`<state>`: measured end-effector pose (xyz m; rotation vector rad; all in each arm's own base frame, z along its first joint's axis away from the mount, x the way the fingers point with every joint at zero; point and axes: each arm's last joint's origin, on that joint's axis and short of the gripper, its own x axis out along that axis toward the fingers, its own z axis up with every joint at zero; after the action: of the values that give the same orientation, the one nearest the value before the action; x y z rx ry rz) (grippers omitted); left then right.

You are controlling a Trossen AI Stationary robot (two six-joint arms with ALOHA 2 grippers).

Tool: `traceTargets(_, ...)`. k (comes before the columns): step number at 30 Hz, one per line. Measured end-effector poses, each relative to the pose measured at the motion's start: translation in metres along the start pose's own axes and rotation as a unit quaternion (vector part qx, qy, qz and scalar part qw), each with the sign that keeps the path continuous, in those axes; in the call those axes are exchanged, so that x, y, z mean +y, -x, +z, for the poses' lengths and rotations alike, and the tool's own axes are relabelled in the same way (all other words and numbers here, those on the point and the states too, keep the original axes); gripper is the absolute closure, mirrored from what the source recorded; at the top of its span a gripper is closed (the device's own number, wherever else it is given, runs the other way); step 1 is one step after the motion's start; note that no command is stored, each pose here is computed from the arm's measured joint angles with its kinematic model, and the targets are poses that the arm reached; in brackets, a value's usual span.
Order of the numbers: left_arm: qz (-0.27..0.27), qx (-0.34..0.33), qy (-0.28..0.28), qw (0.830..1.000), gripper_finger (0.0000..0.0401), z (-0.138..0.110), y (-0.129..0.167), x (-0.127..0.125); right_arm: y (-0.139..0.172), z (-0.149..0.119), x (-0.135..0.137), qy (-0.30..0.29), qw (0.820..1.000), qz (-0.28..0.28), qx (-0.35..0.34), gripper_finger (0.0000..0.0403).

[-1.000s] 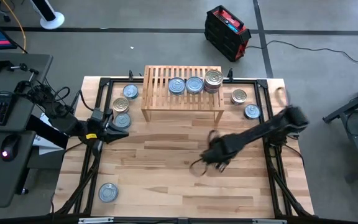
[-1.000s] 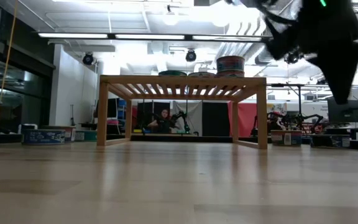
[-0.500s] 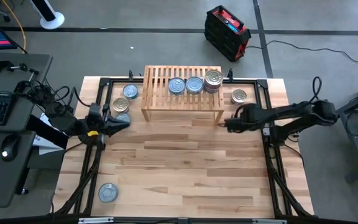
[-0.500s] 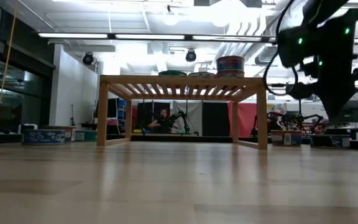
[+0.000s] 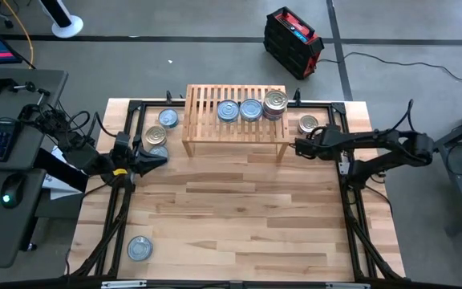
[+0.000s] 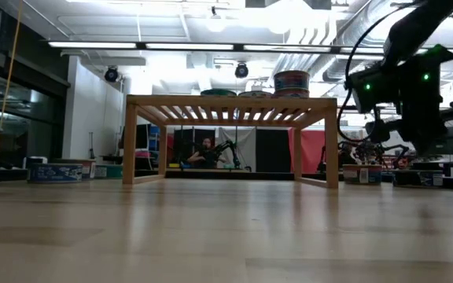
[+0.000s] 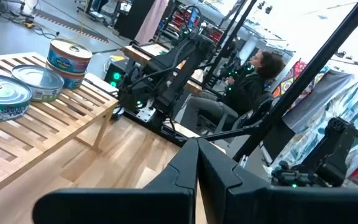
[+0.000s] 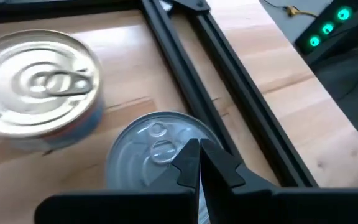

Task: Stack canned seafood by type on shelf
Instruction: Move the blue tuna can to the middle right of the table

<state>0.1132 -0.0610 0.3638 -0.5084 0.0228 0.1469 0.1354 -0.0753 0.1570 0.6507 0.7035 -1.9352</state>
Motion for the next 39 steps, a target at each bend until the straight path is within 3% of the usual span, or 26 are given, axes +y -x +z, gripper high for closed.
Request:
traceTargets(12,0.000,0.000,0.007,1.000,0.0401,0.000,0.000,0.000,-0.014,-0.010,0.008,0.038,0.996,0.049,0.067,0.0403)
traceTargets(22,0.005,0.007,-0.004,1.000,0.0401,-0.002,0.000,0.001,0.001,-0.026,0.010,0.106,0.986,0.096,0.090,0.0403)
traceTargets(29,0.013,0.020,-0.020,1.000,0.0401,-0.005,0.000,0.003,0.016,-0.039,0.008,0.118,0.979,0.124,0.111,0.0403)
traceTargets(39,0.013,0.020,-0.050,0.998,0.0401,-0.005,0.000,0.003,0.028,-0.039,0.006,0.137,0.974,0.118,0.133,0.0403)
